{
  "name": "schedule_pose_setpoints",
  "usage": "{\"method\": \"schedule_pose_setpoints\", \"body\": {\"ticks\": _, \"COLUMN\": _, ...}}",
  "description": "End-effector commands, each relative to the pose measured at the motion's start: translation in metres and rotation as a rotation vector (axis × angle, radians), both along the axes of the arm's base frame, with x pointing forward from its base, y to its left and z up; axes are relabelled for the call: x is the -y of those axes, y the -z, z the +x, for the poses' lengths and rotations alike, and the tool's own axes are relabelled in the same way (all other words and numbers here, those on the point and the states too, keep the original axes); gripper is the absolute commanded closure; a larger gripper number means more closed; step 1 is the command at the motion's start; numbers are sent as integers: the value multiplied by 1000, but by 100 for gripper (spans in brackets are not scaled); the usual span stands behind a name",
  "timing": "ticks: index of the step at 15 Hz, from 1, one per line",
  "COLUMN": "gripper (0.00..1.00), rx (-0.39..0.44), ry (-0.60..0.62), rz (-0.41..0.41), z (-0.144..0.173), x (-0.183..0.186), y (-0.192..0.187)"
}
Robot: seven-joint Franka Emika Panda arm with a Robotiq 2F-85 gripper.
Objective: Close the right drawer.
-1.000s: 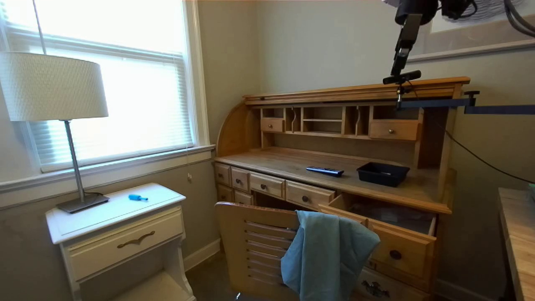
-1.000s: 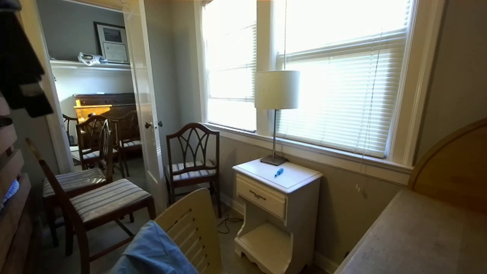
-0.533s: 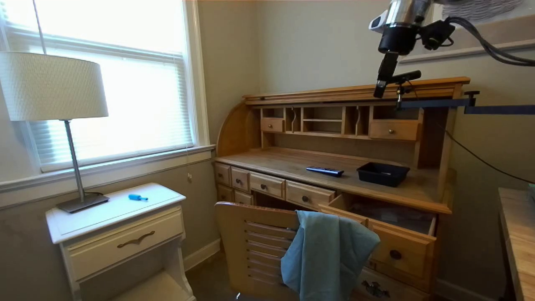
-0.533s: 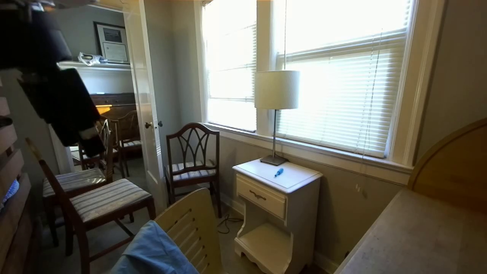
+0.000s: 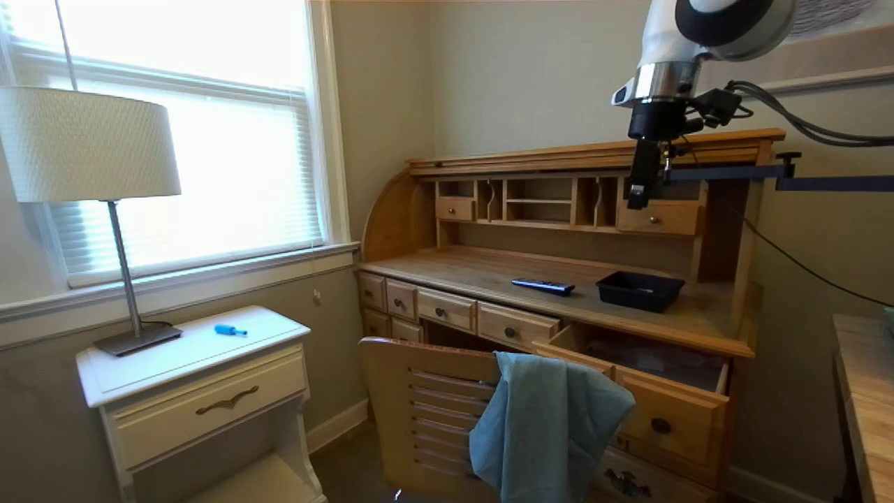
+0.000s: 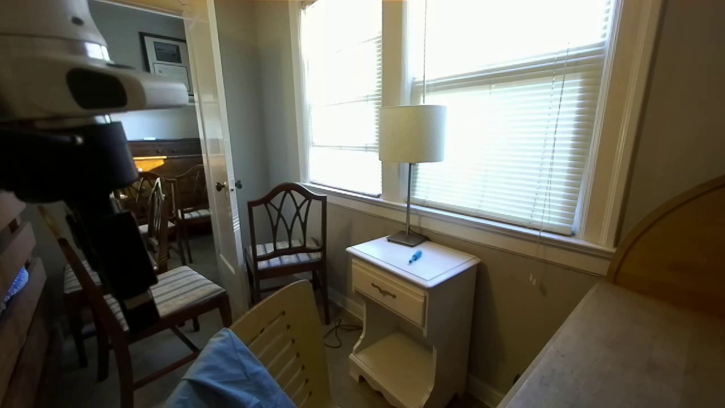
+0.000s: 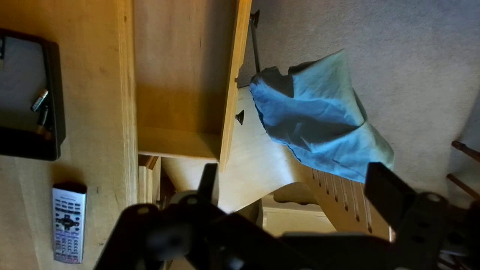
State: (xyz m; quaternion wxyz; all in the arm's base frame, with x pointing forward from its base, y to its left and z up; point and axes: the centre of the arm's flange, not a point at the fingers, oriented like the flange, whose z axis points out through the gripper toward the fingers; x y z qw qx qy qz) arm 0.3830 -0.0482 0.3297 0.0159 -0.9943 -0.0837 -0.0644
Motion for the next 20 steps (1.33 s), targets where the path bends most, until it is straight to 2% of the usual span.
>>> {"method": "schedule_pose_setpoints", "body": {"ticks": 1, "gripper": 0, "rx": -15, "ry": 3, "rz": -1, "z": 0, "x": 1, "y": 7}}
{"method": "schedule_pose_setpoints", "body": {"ticks": 7, "gripper": 0, "rx": -22, "ry": 3, "rz": -2, "z": 2, "x": 1, "y": 10}}
{"method": "schedule_pose_setpoints", "body": {"ticks": 9, "gripper": 0, "rx": -36, "ry": 3, "rz": -23, "z": 2, "x": 0, "y": 23}}
{"method": "schedule_pose_setpoints", "body": {"ticks": 16, "gripper": 0, "rx": -19, "ry": -12, "rz": -60, "z": 20, "x": 5, "y": 110}}
{"method": "schedule_pose_setpoints", "body": {"ticks": 20, "gripper": 0, "rx": -23, "ry": 19, "rz": -70, "z": 24, "x": 5, "y": 156}}
